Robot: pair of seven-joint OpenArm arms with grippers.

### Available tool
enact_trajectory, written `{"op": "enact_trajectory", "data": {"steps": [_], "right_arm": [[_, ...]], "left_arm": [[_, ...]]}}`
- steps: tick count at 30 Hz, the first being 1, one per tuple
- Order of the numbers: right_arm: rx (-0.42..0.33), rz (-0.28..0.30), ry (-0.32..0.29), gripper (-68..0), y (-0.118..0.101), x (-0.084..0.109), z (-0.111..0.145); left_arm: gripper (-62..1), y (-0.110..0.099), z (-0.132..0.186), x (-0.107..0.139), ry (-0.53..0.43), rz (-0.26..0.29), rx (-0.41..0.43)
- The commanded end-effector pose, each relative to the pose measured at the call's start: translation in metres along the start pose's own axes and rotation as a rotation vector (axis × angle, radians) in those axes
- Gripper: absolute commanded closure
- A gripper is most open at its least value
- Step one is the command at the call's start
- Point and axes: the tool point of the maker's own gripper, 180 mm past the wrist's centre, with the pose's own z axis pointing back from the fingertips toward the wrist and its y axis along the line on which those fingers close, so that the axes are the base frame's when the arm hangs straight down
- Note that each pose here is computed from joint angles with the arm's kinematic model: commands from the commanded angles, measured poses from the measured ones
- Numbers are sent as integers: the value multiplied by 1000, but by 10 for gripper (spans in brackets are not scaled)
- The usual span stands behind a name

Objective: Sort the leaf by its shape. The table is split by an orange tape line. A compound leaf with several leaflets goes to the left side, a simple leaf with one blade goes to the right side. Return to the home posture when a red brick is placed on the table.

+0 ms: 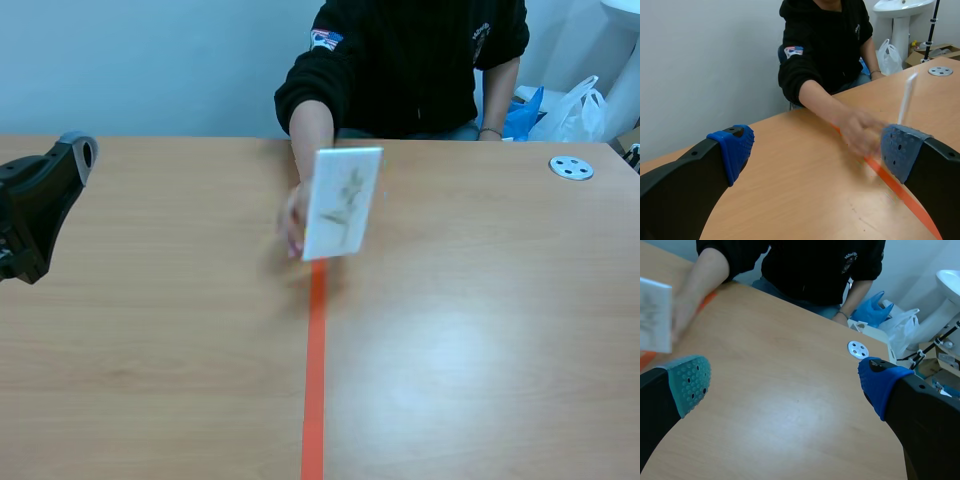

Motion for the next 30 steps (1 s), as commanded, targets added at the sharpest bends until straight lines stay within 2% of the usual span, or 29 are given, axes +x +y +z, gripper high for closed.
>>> {"op": "enact_trajectory", "data": {"steps": [1,25,30], "right_arm": [[-5,20,-28,-604,-4,9,-1],[-4,21,-27,-604,-4,9,-1],[5,34,10,-604,-4,4,-2]], "left_arm": [[-542,-1,0,9,-36,8,0],[-542,-1,0,9,-36,8,0],[-542,-1,0,9,-36,8,0]]}}
